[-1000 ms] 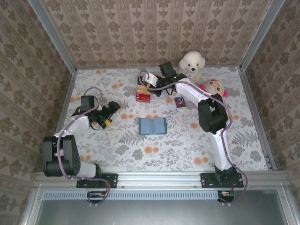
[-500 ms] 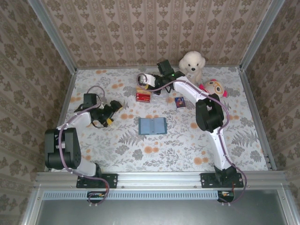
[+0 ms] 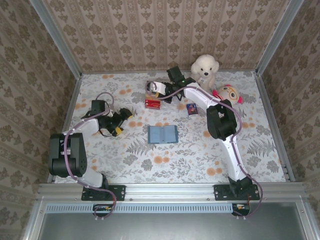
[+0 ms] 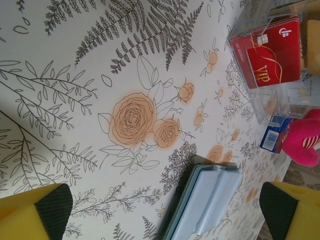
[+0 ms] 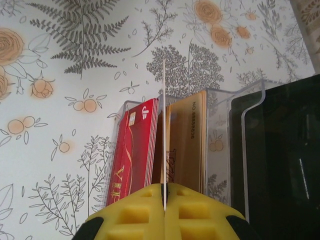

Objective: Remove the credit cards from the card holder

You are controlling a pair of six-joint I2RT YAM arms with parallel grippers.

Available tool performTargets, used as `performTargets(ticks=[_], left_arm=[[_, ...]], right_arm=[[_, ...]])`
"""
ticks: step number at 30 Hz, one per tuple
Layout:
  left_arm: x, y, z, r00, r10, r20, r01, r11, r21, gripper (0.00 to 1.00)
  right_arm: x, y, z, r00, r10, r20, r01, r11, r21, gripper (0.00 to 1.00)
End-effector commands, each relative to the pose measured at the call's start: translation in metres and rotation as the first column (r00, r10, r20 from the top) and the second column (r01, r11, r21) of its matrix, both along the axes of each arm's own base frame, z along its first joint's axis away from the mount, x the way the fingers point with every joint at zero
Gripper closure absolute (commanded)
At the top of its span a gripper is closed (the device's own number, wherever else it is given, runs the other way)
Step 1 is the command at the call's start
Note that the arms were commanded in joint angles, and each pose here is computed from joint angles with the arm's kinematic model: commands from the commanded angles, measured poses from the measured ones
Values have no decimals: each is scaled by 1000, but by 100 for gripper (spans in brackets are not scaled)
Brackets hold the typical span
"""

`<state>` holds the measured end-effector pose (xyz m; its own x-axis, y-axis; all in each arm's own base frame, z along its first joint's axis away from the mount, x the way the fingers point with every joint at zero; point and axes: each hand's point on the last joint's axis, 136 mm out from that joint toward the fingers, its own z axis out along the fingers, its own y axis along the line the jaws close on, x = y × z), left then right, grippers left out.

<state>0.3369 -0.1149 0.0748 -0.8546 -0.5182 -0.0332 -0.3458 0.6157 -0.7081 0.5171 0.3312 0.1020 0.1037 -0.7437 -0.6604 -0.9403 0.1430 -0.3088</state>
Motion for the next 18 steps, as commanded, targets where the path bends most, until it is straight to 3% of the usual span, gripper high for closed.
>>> performTargets(ticks=[1,18], left_arm=[[8,-7,10,999,-16,30,17,1000,-22,0],[10,-11,6,999,-31,26,32,999,-23,0]], right_arm=[[11,2,1,999,-21,25,21,1000,0,100],[17,7,11,998,-68,10,68,996,62,93]])
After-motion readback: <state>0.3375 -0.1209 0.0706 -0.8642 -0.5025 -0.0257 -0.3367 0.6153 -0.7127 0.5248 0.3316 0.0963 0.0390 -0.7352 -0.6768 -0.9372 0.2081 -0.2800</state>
